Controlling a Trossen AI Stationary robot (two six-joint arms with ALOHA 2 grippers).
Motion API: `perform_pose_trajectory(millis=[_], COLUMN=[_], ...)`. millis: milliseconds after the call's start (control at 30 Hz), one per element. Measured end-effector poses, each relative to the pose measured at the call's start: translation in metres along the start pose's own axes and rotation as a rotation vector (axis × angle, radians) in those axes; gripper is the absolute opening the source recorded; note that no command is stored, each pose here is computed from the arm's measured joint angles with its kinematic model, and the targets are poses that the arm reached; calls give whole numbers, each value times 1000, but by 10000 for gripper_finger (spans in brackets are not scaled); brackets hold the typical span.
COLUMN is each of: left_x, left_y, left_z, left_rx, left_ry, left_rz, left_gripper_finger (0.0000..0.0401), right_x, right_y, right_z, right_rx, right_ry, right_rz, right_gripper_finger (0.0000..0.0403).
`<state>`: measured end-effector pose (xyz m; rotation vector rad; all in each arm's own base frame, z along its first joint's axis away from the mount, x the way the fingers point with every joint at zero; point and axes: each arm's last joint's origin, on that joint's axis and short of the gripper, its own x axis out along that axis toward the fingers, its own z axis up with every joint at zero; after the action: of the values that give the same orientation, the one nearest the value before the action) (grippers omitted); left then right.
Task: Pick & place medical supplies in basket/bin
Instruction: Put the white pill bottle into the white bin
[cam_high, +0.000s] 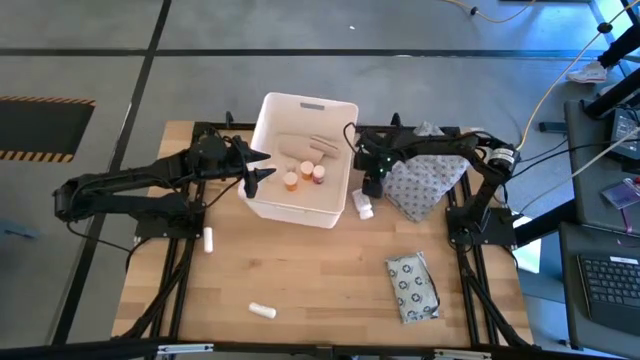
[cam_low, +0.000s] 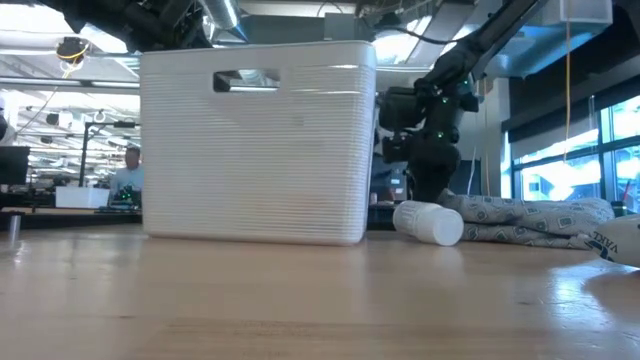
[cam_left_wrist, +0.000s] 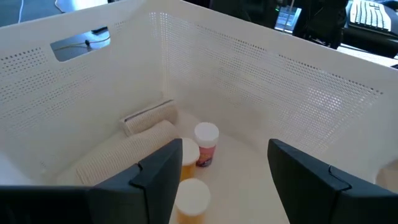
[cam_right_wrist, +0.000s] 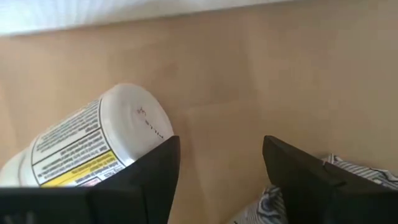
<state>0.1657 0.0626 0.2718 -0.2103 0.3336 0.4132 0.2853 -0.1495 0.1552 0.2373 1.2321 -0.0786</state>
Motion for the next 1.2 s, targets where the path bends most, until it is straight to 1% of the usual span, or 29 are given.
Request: perform_pose_trajectory(millis=[233,367,500,667,800,867,1000,1133,1200], left_x=[0,0,0,0,0,0,0,0,0], left_y=[0,0,0,0,0,0,0,0,0], left_z=[0,0,0,0,0,0,0,0,0], left_rx=[0,0,0,1,7,15,28,30,33], left_ry=[0,0,0,0,0,-1,0,0,0], left_rz=[0,0,0,1,2,3,3,3,2], left_gripper_finger=[228,228,228,228,228,228,228,228,228], right_x=[6,4,-14,-45,-68,-73,-77,-77,-74], right_y=[30,43,55,75,102,119,158,198,215], right_z=[4,6,9,10,9,6,-4,-17,-23], right_rx=[-28,-39,-51,-38,68,107,137,170,208], right_ry=[34,35,-19,-134,-227,-259,-311,-431,-485], right_rz=[25,-51,-111,-104,-89,-136,-277,-410,-442], right_gripper_finger=[230,230,230,230,230,230,229,229,229])
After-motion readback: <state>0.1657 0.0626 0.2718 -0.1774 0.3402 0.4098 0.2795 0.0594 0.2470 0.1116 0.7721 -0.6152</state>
